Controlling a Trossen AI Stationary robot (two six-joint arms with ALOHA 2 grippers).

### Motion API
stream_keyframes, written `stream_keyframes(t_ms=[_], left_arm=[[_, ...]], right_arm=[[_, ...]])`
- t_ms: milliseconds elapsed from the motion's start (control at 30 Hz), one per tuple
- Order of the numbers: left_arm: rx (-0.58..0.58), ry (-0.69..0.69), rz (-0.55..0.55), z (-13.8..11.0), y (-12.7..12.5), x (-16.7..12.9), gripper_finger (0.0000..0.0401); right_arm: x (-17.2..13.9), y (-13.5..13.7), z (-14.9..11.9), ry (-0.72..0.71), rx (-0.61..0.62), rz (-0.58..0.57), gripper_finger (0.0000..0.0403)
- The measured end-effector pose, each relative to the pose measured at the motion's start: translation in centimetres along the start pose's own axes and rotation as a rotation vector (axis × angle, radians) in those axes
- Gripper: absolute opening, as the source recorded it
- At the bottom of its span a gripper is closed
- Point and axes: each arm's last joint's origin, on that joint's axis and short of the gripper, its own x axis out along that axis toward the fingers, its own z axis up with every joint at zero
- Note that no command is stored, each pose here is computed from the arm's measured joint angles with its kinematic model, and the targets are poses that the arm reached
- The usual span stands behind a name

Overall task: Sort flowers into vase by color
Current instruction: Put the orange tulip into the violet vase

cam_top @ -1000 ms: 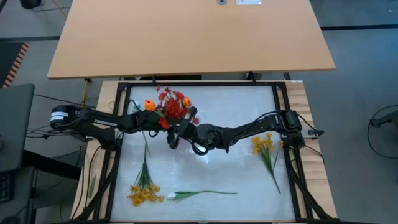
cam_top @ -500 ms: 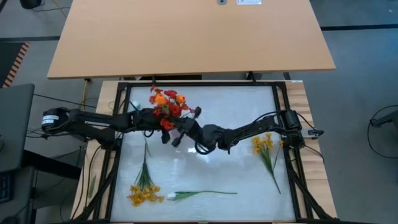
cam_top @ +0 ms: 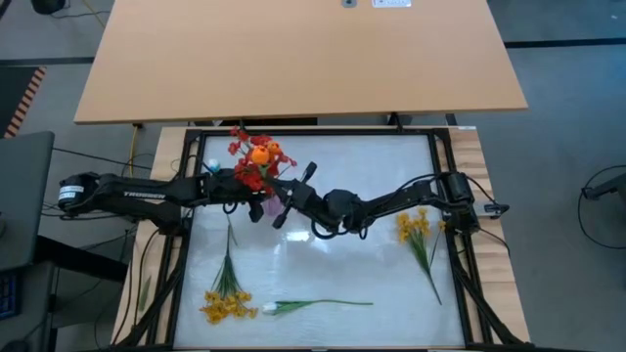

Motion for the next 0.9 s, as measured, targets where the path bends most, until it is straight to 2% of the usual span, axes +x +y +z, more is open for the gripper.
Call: stream_keyframes(t_ms=[100, 233, 333, 400, 533, 600, 667, 767, 833, 900], left_arm=[[-0.008, 0.007, 0.001, -0.1, 0.0, 0.0, 0.0079], [-0.016, 0.014, 0.002, -0.1, 0.0, 0.0, 0.0079], [-0.018, 0.015, 0.0, -0.1, 0.0, 0.0, 0.0079], [-0.018, 0.015, 0.0, -0.1, 0.0, 0.0, 0.0079], [-0.016, 0.019, -0.003, -0.2, 0.0, 0.0, 0.0079], [-0.017, 0.021, -0.013, -0.2, 0.0, 0.0, 0.0079], [-0.017, 0.023, -0.022, -0.2, 0.0, 0.0, 0.0079], [-0.023, 0.023, -0.027, -0.2, -0.1, 0.0, 0.0079], [-0.04, 0.023, -0.028, -0.2, -0.1, 0.0, 0.0079], [-0.059, 0.023, -0.03, -0.2, -0.1, 0.0, 0.0079]], right_arm=[[-0.4, 0.5, 0.8, -0.008, -0.078, 0.016, 0.0016], [-1.5, 1.2, 3.4, -0.05, -0.188, 0.038, 0.0016], [-2.3, 1.4, 5.3, -0.013, -0.291, 0.053, 0.0016], [-2.6, 0.9, 6.6, 0.032, -0.313, 0.081, 0.0016], [-3.1, -1.0, 8.8, 0.151, -0.183, 0.176, 0.0016], [-3.4, -1.5, 9.0, 0.216, -0.151, 0.206, 0.0016], [-3.6, -1.5, 8.8, 0.213, -0.132, 0.225, 0.0016], [-3.6, -1.0, 7.3, 0.101, -0.018, 0.264, 0.0016], [-3.3, -0.8, 5.3, 0.026, 0.067, 0.303, 0.0016], [-2.8, -0.8, 3.1, 0.003, 0.07, 0.297, 0.0016]])
